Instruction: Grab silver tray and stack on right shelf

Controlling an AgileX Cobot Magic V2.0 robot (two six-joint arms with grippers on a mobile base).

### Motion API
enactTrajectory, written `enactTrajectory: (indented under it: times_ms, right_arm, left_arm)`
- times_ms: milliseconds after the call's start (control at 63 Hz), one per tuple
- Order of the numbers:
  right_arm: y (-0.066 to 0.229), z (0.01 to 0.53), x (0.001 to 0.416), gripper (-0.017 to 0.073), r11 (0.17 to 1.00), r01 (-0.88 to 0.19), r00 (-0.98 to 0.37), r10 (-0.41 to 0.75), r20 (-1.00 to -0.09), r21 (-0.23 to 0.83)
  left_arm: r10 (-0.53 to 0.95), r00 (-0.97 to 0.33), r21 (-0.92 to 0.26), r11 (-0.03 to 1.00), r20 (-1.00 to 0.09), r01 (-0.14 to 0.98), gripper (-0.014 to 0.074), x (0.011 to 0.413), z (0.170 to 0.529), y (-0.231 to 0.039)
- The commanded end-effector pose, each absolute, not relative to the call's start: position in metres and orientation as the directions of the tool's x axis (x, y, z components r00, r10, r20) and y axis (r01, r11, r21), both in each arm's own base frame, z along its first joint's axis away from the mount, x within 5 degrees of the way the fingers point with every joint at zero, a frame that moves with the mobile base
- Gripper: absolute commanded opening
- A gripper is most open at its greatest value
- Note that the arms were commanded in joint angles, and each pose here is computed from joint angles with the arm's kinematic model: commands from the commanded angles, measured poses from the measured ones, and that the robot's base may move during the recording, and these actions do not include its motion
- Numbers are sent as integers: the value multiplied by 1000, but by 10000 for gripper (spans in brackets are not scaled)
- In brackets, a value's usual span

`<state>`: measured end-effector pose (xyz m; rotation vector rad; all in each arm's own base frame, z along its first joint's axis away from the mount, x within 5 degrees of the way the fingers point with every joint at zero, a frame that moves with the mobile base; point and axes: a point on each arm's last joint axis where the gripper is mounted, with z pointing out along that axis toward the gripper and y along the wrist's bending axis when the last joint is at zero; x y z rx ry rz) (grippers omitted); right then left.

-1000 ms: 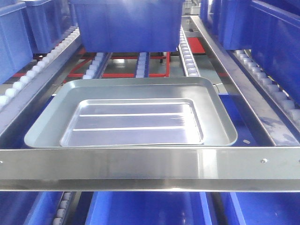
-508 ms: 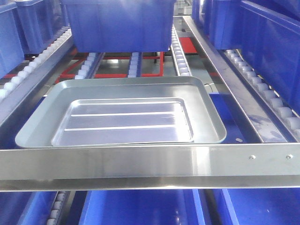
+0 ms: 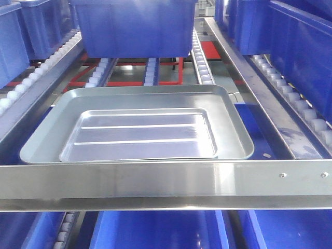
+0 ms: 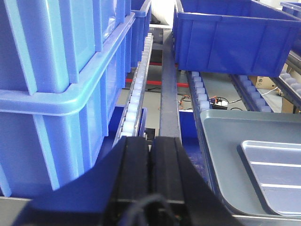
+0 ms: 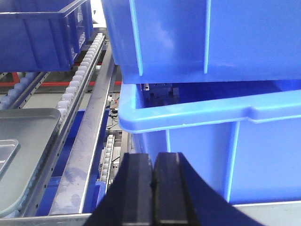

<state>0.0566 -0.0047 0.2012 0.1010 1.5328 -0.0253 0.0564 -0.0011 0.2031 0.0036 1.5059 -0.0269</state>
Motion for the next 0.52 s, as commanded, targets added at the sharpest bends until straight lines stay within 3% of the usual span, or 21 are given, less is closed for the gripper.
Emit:
enactTrajectory:
  times_ms: [0,508]
  right_arm:
    - [-5,216,53,55,996,83,161,23,-987,36]
    - [-5,216,53,55,996,83,161,23,-987,36]
  left_arm:
    - [-26,148,-25,1000,-989,11,-92,56,206,0]
    - [-26,148,-25,1000,-989,11,-92,56,206,0]
